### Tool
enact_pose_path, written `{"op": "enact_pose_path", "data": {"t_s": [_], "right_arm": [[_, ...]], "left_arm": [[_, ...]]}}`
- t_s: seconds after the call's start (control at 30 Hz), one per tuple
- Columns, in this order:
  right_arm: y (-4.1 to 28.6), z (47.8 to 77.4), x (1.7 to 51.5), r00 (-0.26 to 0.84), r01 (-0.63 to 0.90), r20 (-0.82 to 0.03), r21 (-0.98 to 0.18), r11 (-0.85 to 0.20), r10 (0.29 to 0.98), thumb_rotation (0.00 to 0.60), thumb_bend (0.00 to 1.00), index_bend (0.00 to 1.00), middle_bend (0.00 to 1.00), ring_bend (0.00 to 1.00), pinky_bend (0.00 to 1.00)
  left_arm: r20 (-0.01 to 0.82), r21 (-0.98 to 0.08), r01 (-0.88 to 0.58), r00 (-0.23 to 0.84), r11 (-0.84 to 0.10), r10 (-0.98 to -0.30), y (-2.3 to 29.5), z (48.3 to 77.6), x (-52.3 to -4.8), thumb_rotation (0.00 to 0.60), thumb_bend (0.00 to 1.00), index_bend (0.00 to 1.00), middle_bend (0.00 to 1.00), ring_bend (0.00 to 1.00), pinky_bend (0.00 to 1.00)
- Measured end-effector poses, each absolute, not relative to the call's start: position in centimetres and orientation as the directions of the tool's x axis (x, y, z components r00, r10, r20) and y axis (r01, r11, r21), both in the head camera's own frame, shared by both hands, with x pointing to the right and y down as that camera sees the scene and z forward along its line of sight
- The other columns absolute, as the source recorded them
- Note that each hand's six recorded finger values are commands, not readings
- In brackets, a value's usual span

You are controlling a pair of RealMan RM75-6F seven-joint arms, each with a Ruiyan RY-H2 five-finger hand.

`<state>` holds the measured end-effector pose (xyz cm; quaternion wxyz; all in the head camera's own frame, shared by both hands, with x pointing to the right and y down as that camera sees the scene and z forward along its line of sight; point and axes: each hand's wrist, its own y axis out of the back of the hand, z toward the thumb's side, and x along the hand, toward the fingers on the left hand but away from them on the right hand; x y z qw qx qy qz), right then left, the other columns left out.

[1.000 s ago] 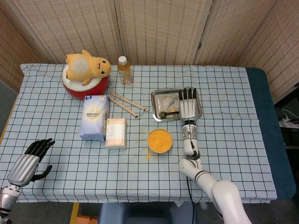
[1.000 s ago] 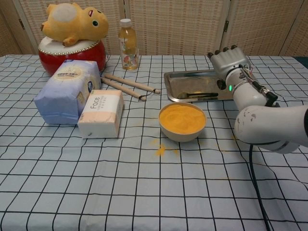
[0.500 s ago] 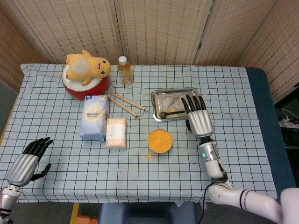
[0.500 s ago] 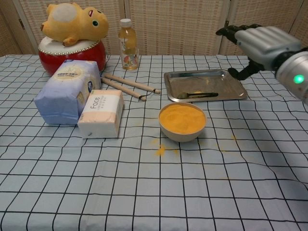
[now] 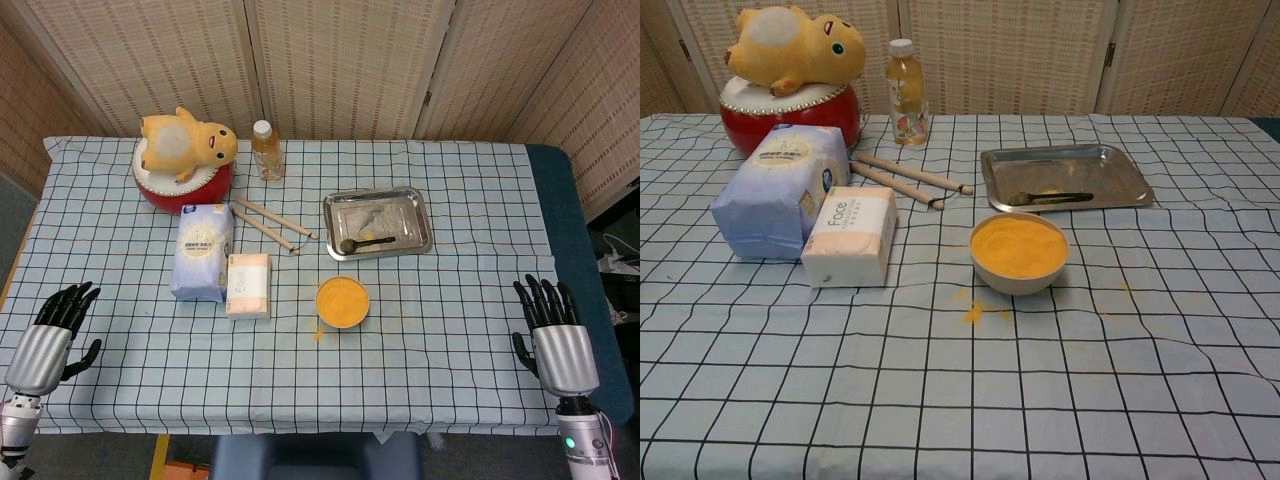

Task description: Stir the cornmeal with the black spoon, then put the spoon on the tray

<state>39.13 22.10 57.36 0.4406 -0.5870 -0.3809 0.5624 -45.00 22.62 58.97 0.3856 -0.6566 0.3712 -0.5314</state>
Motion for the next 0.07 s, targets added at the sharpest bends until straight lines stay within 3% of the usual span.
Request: {"op": "enact_pose_path", "data": {"t_s": [0.07], "right_arm": [[22.68,56.63,40.39,0.062,-0.042,-0.321,-0.947,-0.318,0.945,0.6,0.36,0.0,0.0,0.0,0.0]], "left_arm": [[0.425,-0.896,-0.069,0.148,-0.438,-0.893,22.72,59.18,-45.08,0.6,0.42,0.0,0.0,0.0,0.09]]}}
